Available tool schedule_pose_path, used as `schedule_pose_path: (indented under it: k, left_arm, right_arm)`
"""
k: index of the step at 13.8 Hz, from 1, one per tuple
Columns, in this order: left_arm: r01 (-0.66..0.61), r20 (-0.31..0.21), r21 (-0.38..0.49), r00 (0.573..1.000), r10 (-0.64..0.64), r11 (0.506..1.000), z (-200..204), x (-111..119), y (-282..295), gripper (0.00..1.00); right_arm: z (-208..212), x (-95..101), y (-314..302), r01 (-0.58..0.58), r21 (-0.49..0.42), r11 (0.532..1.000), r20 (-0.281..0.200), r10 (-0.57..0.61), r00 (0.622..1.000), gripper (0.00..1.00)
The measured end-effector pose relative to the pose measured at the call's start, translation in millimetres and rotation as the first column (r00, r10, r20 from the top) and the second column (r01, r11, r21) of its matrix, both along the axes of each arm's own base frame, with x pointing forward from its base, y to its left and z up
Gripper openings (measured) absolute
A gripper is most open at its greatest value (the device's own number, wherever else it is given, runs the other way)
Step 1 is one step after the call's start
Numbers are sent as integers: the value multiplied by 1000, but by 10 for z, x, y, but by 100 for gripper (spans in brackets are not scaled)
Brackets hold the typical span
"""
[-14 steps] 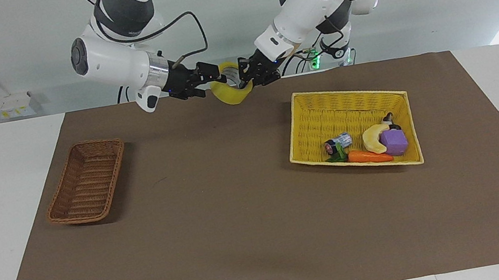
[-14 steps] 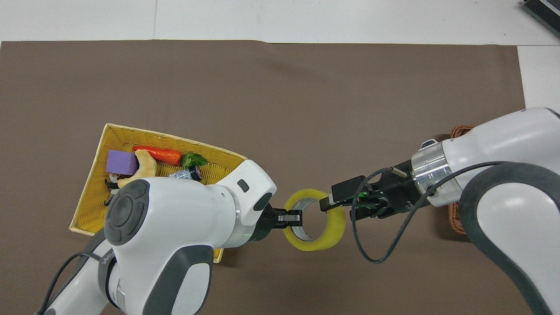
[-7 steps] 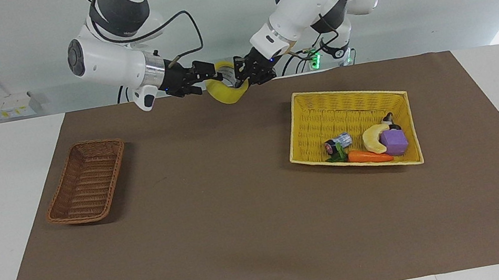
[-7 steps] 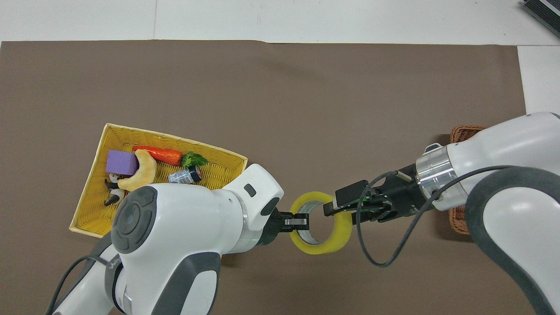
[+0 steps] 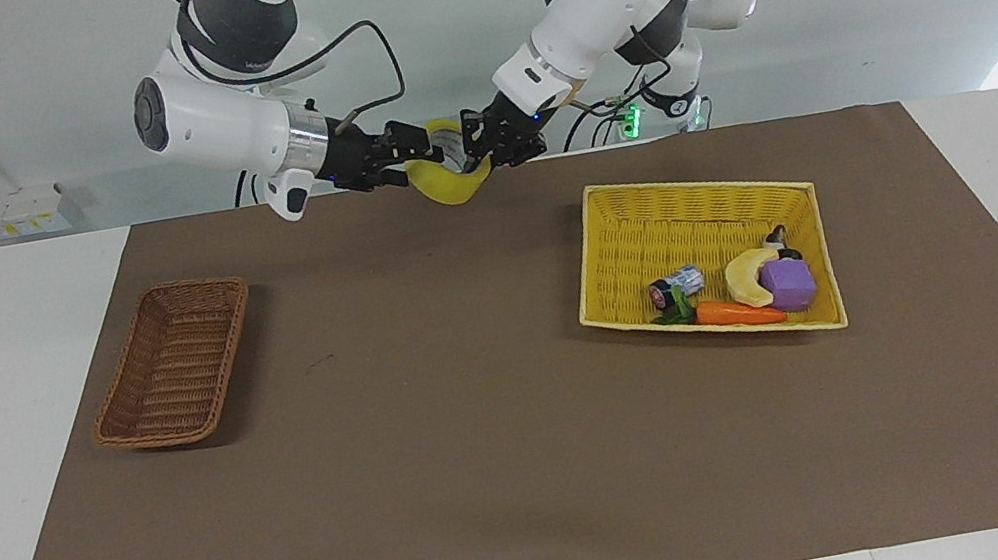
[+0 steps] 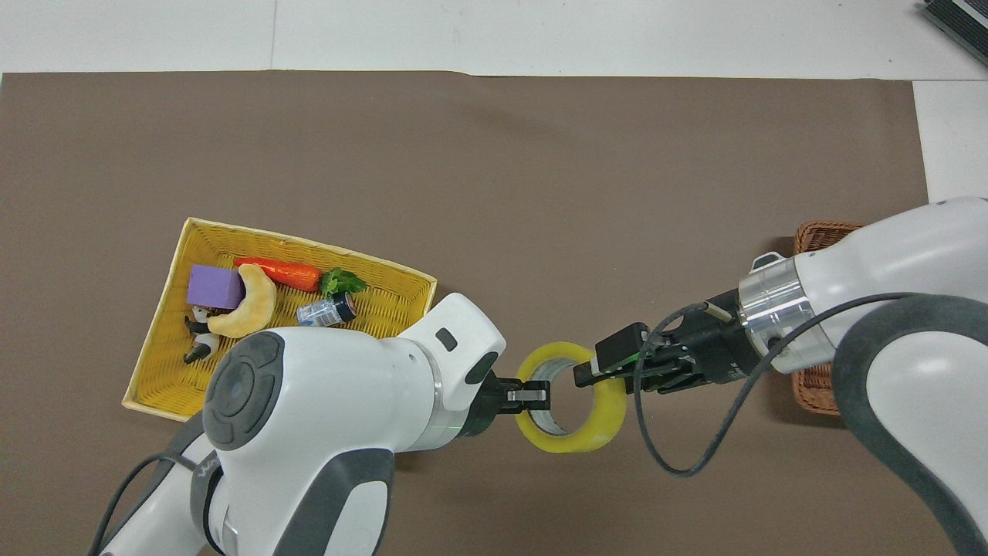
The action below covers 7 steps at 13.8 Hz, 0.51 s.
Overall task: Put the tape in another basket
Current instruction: 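Grasp the tape with the right gripper while the left gripper releases it, then carry the tape to the wicker basket with the right gripper while the left withdraws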
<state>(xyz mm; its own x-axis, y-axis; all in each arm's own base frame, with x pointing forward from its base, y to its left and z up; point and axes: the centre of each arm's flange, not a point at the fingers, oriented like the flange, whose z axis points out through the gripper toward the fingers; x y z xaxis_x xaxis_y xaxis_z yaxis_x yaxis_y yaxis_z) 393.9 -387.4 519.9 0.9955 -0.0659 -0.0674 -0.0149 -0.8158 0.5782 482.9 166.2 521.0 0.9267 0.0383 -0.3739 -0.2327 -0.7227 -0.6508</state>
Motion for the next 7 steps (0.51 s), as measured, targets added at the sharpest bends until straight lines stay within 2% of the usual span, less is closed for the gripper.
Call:
schedule_pose_path:
  k: [2, 6, 7]
  left_arm:
    - [-20, 1, -26, 1000, 20, 999, 85, 27, 25, 54]
    - [-95, -22, -88, 995, 94, 992, 310, 148, 288, 99]
    - [-108, -35, -85, 994, 105, 991, 335, 202, 406, 100]
  right_arm:
    - [7, 68, -147, -3, -51, 999, 11, 4, 1000, 57]
    - [29, 193, -499, 25, -93, 995, 48, -20, 999, 54]
    - [3, 214, -624, 6, -122, 993, 75, 3, 997, 54]
